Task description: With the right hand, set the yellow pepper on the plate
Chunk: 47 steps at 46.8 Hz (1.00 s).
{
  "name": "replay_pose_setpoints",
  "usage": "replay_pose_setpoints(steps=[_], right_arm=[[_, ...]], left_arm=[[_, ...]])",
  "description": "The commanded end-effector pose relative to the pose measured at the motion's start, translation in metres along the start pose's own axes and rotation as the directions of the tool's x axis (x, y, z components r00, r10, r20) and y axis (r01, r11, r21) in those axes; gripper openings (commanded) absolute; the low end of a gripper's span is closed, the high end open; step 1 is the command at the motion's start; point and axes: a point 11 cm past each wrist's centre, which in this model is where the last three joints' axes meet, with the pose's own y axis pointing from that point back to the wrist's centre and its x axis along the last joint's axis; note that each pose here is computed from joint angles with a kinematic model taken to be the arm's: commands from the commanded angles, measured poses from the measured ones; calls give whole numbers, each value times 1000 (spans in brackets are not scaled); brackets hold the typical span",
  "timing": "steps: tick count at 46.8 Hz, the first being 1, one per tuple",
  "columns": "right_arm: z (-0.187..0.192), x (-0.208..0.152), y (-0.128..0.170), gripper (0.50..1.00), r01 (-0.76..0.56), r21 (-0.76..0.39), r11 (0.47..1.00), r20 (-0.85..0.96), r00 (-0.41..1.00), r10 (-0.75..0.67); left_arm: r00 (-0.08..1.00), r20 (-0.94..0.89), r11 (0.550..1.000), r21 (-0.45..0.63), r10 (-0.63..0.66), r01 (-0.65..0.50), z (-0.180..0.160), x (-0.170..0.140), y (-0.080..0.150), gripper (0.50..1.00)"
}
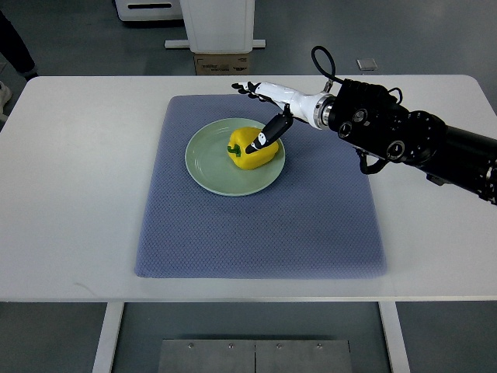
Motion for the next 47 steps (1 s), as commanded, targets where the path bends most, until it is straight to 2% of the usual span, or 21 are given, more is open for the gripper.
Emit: replay_pose_setpoints(steps=[1,35,43,47], right_arm=[[1,-1,0,1000,1,-1,1000,5,1000,-1],[-11,9,-1,1000,-26,28,999,37,999,25],[-31,20,-2,1000,-72,95,993,204,978,51],[-28,23,-2,1000,-104,77,992,295,952,77]], left_arm=[[1000,0,1000,0,1,-1,0,0,0,1000],[1000,0,1000,0,0,0,0,0,0,1000],[1000,0,1000,0,0,0,0,0,0,1000],[1000,0,1000,0,0,0,0,0,0,1000]])
